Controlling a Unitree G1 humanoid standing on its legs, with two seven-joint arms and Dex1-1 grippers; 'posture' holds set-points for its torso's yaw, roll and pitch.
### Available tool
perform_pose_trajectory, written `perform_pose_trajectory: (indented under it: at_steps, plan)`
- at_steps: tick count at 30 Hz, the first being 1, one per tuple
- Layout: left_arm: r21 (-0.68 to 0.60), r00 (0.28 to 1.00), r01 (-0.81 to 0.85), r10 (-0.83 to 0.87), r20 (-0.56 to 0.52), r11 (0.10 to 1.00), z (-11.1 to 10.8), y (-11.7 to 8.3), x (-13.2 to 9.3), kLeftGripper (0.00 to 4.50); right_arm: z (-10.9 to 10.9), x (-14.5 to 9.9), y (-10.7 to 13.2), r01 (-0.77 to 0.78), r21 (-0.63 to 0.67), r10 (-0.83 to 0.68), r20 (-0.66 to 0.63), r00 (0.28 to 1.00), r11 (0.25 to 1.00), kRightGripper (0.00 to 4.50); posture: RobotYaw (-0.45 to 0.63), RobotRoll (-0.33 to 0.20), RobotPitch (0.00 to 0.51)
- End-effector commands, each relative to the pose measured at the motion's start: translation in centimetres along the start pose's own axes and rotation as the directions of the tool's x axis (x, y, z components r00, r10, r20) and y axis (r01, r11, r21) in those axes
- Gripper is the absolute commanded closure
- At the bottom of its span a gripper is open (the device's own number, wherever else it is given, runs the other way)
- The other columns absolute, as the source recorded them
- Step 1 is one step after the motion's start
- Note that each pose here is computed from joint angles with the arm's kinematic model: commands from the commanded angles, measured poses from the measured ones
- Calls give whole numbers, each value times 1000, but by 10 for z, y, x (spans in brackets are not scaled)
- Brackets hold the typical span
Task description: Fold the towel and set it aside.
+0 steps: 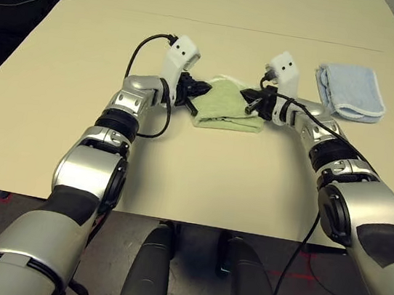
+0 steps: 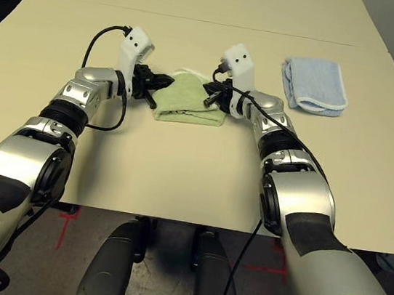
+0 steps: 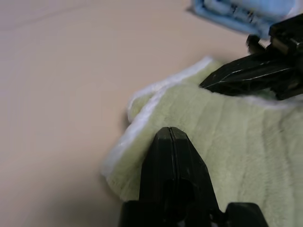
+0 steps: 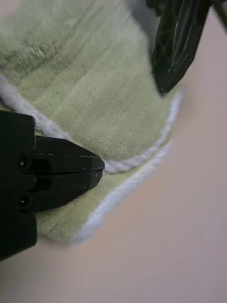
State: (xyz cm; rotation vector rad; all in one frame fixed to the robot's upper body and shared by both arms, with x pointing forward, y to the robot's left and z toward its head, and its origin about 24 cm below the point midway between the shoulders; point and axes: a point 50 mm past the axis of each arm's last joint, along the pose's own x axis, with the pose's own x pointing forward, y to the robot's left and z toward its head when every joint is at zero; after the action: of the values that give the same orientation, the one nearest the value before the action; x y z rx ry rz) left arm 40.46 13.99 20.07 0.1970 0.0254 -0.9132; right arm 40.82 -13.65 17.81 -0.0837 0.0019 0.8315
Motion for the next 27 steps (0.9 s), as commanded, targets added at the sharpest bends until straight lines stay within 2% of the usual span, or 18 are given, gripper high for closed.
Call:
perform_pose_trajectory:
  at_steps: [1, 4, 9, 12, 14, 15, 22, 23, 27]
  plan:
    - [-16, 997, 12, -11, 74, 1000, 11, 2, -8, 4447, 20, -14, -9, -19, 2, 18, 169, 985, 1000, 4500, 141, 0, 206]
    - [-16, 989, 3, -1, 145, 1000, 25, 4, -17, 3849, 32, -28, -18, 1, -10, 2, 262, 965, 1000, 4500, 138, 0, 204]
    - [-3, 986, -51, 51, 159, 999, 28, 9, -36, 2007, 39, -47, -30, 48, -15, -41, 320, 947, 999, 4500, 134, 0, 199]
    - [1, 981, -128, 126, 147, 992, 24, 14, -48, 878, 36, -57, -34, 61, -17, -52, 328, 943, 998, 3746, 131, 0, 199]
    - [9, 972, -196, 193, 131, 981, 18, 18, -58, 130, 32, -63, -36, 63, -14, -54, 326, 944, 998, 3053, 130, 0, 201]
    - [12, 968, -222, 219, 123, 975, 15, 19, -63, 0, 29, -66, -37, 61, -14, -53, 324, 945, 998, 2634, 130, 0, 201]
    - [11, 927, -372, 370, 63, 928, -6, 23, -87, 0, 8, -84, -37, -3, -51, 15, 233, 972, 999, 146, 140, 0, 205]
    - [-2, 922, -382, 381, 64, 924, -7, 23, -89, 0, 5, -88, -37, -15, -67, 29, 217, 976, 998, 25, 142, 0, 203]
    - [-17, 920, -385, 385, 68, 923, -13, 19, -94, 0, -8, -105, -34, -73, -153, 97, 156, 983, 986, 25, 139, 0, 201]
